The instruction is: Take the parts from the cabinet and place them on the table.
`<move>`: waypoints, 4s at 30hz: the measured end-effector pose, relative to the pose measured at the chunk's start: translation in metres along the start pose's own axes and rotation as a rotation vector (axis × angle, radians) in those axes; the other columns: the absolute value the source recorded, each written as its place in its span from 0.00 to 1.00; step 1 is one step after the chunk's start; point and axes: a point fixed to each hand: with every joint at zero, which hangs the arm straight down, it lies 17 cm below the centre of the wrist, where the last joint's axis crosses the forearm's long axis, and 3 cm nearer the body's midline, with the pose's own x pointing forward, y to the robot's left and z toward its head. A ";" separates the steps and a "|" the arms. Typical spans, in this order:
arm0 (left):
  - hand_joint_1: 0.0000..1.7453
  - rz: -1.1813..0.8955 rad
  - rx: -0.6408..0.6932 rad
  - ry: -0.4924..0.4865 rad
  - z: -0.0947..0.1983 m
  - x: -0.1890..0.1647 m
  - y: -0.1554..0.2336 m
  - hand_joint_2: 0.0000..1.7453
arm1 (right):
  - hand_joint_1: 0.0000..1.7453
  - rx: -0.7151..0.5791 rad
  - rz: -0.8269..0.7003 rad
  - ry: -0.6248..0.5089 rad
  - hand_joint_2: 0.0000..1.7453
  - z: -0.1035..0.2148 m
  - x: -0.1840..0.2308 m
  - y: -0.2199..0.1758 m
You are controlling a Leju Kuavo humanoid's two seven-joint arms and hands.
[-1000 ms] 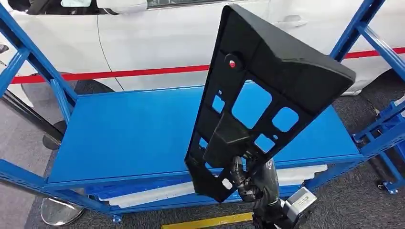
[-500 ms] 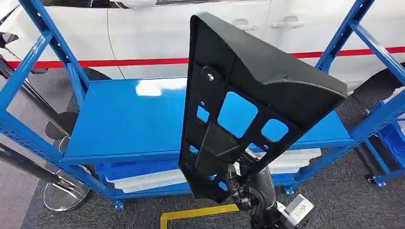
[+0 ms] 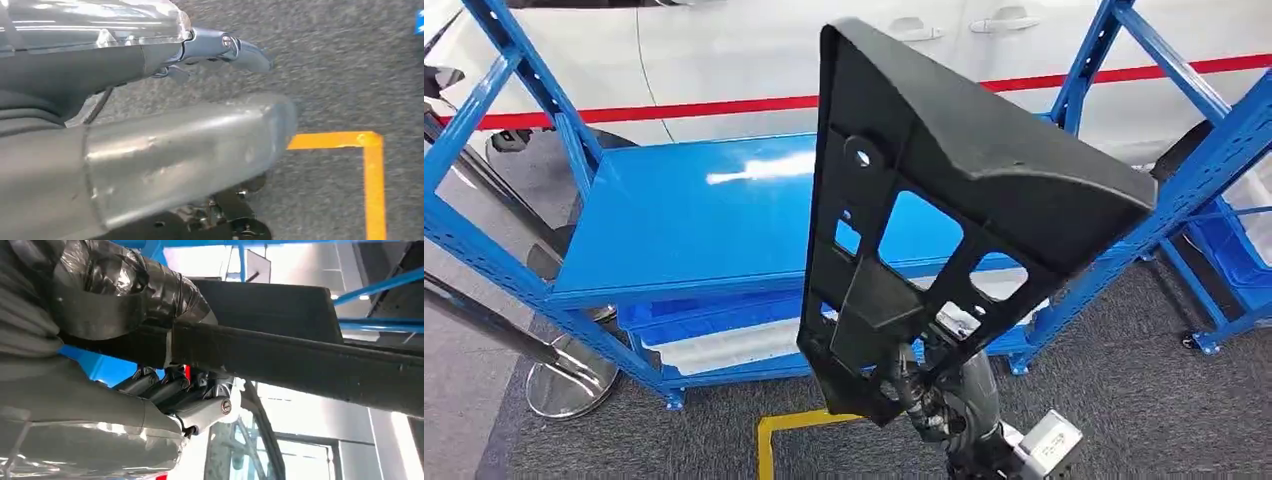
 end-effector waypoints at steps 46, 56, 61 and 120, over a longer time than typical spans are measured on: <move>0.00 0.022 0.002 0.000 -0.003 0.002 0.003 0.00 | 1.00 -0.022 -0.028 0.058 1.00 0.010 -0.015 -0.005; 0.00 0.029 0.004 -0.001 -0.003 0.001 0.002 0.00 | 1.00 -0.026 -0.066 0.057 1.00 0.013 -0.015 -0.005; 0.00 0.032 0.016 0.009 -0.002 -0.004 0.005 0.00 | 1.00 -0.042 -0.075 0.060 1.00 0.018 -0.015 -0.008; 0.00 -0.044 -0.041 0.031 0.016 -0.033 -0.007 0.00 | 1.00 -0.231 0.059 0.004 1.00 0.050 -0.004 -0.063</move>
